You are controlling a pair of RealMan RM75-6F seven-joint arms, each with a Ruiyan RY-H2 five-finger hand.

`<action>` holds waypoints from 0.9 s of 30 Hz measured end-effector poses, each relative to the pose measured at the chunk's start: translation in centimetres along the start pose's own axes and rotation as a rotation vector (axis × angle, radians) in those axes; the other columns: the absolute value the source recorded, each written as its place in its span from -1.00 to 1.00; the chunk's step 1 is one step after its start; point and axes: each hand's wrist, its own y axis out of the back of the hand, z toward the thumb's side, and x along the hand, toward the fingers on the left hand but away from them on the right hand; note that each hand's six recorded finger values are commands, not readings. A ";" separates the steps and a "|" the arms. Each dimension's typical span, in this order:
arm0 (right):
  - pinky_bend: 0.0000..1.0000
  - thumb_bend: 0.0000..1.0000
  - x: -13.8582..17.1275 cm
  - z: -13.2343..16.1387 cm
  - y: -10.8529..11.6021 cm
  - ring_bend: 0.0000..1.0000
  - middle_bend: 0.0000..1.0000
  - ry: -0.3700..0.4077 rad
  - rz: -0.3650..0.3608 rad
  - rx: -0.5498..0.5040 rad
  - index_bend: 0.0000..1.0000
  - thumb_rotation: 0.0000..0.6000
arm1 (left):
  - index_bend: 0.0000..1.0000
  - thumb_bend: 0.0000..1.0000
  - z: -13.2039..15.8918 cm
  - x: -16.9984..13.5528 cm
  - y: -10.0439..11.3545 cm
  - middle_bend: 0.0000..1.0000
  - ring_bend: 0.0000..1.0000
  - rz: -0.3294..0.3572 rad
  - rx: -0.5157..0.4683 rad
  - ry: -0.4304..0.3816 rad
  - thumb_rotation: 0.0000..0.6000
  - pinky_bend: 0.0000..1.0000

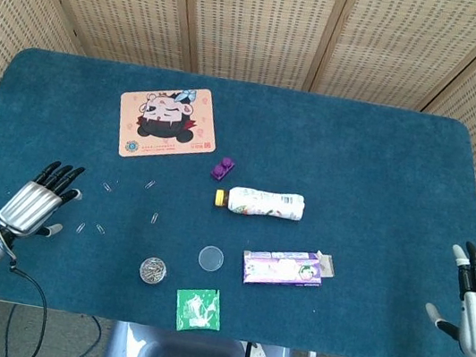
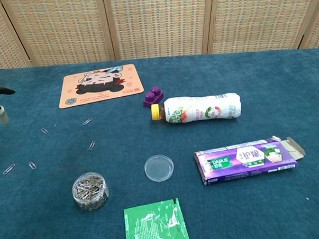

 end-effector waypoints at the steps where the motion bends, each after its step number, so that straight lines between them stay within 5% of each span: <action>1: -1.00 -1.00 0.0 -0.1 0.0 -1.00 -1.00 -0.003 0.001 -0.002 -1.00 1.00 | -0.21 -0.52 0.2 0.3 -0.2 -1.00 -1.00 -0.008 0.009 -0.008 1.00 -1.00; 27: -1.00 -1.00 -0.4 -0.6 -0.1 -1.00 -1.00 -0.016 0.019 -0.034 -1.00 1.00 | -0.05 -0.41 4.2 3.4 -3.7 -1.00 -1.00 -0.054 0.009 -0.111 1.00 -1.00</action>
